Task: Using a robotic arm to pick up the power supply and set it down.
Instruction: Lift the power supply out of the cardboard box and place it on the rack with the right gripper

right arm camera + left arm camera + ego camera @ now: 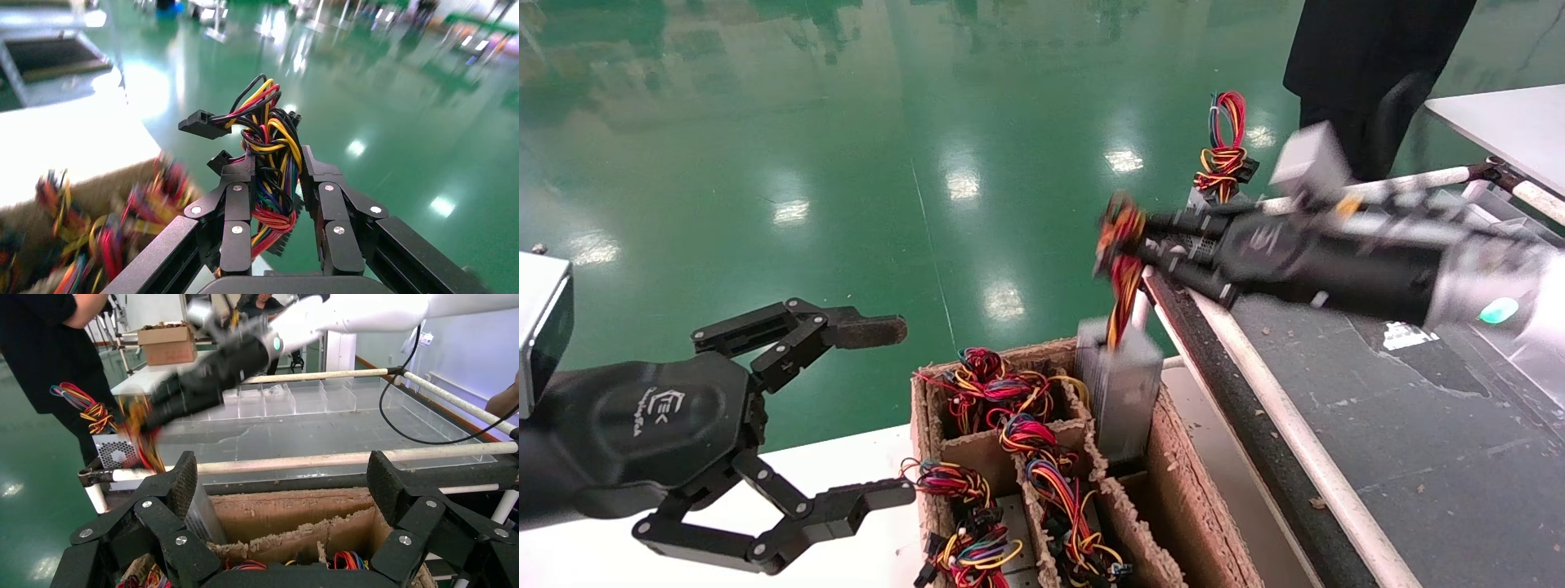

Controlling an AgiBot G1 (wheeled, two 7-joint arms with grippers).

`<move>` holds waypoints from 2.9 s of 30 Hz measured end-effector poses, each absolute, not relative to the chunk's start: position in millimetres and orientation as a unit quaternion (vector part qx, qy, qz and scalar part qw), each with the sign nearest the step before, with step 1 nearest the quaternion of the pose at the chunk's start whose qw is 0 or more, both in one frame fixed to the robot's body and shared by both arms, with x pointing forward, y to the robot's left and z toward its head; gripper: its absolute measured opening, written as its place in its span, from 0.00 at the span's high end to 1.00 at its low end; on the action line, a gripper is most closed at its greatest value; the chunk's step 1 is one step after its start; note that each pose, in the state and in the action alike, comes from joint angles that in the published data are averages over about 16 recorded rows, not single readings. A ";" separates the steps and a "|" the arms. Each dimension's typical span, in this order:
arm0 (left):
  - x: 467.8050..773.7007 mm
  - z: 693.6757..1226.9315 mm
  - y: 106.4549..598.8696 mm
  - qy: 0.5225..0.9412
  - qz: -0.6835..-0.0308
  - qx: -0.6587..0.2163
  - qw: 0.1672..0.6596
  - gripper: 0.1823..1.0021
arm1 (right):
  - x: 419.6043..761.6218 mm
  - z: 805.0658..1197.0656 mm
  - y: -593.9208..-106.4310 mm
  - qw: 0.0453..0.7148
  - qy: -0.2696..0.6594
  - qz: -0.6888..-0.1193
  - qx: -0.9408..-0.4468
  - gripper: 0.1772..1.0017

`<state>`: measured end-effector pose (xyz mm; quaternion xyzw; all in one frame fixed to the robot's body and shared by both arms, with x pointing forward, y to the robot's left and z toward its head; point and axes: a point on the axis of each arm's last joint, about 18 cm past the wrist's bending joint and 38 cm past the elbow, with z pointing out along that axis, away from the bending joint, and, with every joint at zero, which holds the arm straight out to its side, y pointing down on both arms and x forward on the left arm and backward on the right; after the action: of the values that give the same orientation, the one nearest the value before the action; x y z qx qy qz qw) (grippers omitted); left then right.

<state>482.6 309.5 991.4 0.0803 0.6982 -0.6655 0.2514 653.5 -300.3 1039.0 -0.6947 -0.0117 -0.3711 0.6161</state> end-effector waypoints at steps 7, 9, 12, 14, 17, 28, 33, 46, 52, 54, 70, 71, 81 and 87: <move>482.6 991.4 309.5 0.698 -0.666 0.080 0.251 0.00 | 631.1 1086.0 -324.1 0.639 -0.028 -0.402 -0.655 0.81; 482.6 991.4 309.5 0.698 -0.666 0.080 0.251 0.00 | 625.3 1095.8 -331.5 0.642 -0.031 -0.411 -0.647 0.81; 482.6 991.4 309.5 0.698 -0.666 0.080 0.251 0.00 | 618.3 1106.9 -343.1 0.640 -0.031 -0.425 -0.639 0.81; 482.6 991.4 309.5 0.698 -0.666 0.080 0.251 0.00 | 614.9 1111.8 -351.2 0.637 -0.028 -0.435 -0.636 0.81; 482.6 991.4 309.5 0.698 -0.666 0.080 0.251 0.00 | 611.6 1116.2 -363.9 0.627 -0.021 -0.450 -0.636 0.81; 482.6 991.4 309.5 0.698 -0.666 0.080 0.251 0.00 | 615.8 1117.1 -413.4 0.572 0.039 -0.510 -0.641 0.82; 482.6 991.4 309.5 0.698 -0.666 0.080 0.251 0.00 | 624.2 1113.5 -432.8 0.550 0.077 -0.535 -0.637 0.82; 482.6 991.4 309.5 0.698 -0.666 0.080 0.251 0.00 | 671.3 1106.3 -453.2 0.489 0.179 -0.595 -0.612 0.82; 482.6 991.4 309.5 0.698 -0.666 0.080 0.251 0.00 | 692.2 1107.1 -449.0 0.462 0.210 -0.615 -0.604 0.82; 482.6 991.4 309.5 0.698 -0.666 0.080 0.251 0.00 | 697.2 1107.5 -446.4 0.456 0.216 -0.619 -0.602 0.82; 482.6 991.4 309.5 0.698 -0.666 0.080 0.251 0.00 | 714.0 1110.2 -419.4 0.439 0.207 -0.622 -0.614 0.82; 482.6 991.4 309.5 0.698 -0.666 0.080 0.251 0.00 | 714.5 1110.4 -417.3 0.439 0.205 -0.622 -0.615 0.82; 482.6 991.4 309.5 0.698 -0.666 0.080 0.251 0.00 | 718.8 1113.0 -397.8 0.436 0.182 -0.618 -0.629 0.82; 482.6 991.4 309.5 0.698 -0.666 0.080 0.251 0.00 | 723.3 1115.2 -385.4 0.432 0.173 -0.618 -0.633 0.82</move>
<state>482.6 309.5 991.4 0.0803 0.6982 -0.6655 0.2514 723.3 -385.4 1115.2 -0.6333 0.1729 -0.6183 0.4320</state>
